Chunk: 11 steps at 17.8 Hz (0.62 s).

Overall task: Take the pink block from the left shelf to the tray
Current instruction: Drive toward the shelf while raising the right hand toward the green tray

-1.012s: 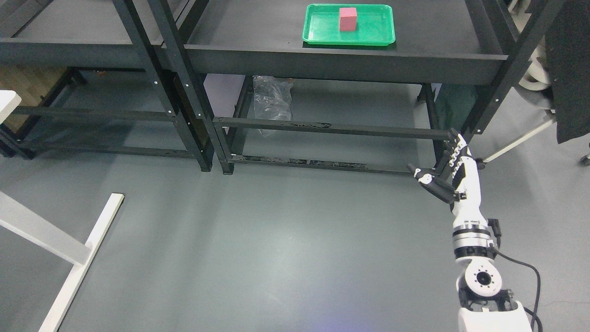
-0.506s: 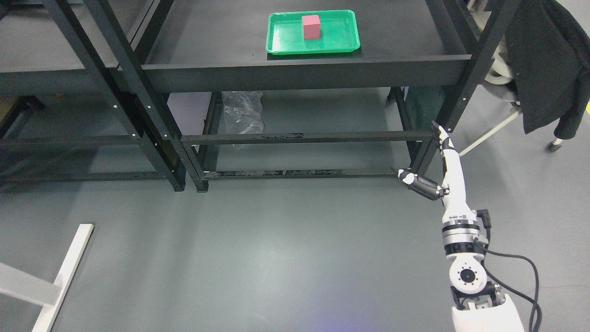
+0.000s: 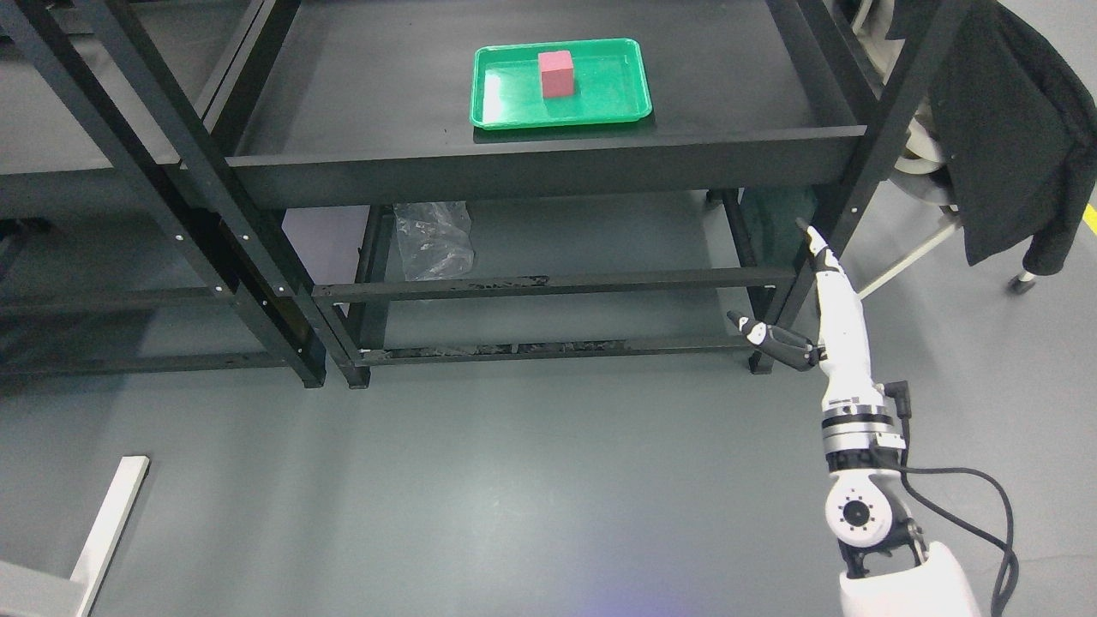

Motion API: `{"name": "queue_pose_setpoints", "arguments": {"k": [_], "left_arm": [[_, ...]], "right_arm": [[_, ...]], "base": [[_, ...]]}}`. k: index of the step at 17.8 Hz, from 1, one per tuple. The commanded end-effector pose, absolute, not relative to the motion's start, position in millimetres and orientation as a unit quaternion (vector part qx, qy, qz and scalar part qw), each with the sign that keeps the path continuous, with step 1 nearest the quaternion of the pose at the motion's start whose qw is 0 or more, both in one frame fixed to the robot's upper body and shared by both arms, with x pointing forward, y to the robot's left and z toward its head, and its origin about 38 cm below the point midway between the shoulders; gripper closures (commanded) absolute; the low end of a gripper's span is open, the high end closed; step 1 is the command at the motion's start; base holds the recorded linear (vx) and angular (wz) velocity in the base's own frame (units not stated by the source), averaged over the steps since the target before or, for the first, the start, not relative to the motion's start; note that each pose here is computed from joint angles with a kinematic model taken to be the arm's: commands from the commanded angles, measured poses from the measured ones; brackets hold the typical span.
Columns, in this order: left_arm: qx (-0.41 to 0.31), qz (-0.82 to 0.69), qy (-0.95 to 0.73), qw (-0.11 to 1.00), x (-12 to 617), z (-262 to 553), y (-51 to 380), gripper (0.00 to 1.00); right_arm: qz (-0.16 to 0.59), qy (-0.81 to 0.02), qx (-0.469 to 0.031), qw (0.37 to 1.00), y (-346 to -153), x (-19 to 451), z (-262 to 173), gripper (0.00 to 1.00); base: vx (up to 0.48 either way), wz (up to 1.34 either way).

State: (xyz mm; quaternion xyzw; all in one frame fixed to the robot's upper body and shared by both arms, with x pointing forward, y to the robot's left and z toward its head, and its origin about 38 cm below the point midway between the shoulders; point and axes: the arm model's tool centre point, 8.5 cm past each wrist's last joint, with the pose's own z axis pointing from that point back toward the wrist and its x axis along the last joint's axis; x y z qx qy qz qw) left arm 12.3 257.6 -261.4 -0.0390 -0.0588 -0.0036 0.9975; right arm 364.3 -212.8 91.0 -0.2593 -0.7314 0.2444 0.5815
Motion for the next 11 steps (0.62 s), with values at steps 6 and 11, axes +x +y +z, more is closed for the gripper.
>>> {"name": "queue_pose_setpoints", "arguments": {"k": [6,11], "left_arm": [[-0.031,-0.004,-0.058,0.998,5,-261,268,0.00],[-0.031,-0.004,-0.058,0.998,5,-261,268,0.00]], "right_arm": [[0.514,-0.610,-0.407,0.445,-200.7,371,91,0.01],[0.476,-0.631,-0.454,0.412,-214.7,373,106,0.01]], "base": [[0.204,0.18],[0.222,0.25]]}}
